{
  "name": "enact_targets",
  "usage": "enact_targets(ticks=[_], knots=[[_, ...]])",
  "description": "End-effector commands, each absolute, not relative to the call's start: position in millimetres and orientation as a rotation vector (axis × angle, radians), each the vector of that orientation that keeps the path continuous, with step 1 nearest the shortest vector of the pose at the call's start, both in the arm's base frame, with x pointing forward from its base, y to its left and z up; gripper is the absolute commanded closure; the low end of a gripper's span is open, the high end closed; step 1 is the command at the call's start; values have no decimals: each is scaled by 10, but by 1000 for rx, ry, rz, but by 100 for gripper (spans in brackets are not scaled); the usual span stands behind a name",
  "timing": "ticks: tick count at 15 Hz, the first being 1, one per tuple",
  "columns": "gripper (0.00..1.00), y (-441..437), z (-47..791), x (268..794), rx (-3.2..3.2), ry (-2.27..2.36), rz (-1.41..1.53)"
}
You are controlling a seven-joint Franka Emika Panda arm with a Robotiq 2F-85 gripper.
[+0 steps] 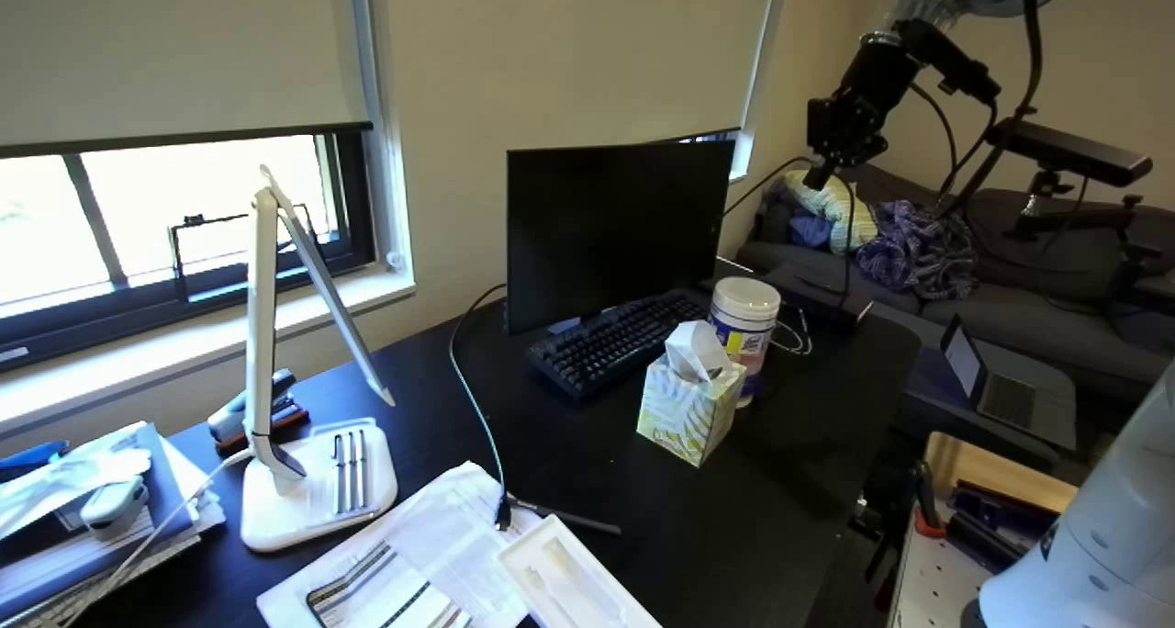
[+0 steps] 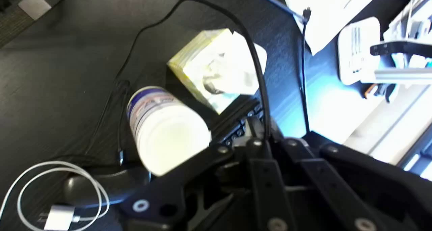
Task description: Move the black cable to the left
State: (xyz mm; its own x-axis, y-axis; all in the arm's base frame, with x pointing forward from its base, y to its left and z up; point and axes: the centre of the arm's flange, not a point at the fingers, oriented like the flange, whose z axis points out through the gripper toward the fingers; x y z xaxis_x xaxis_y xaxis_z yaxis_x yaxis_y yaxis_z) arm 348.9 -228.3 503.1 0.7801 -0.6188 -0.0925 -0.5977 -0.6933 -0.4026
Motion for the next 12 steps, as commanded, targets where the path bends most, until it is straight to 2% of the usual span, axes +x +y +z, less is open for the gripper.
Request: enact_targets(ticks=[1,12], knots=[[99,-1685,4517,3203,-2614,728,26],[99,-486,4013,2650,-2676,236,142]])
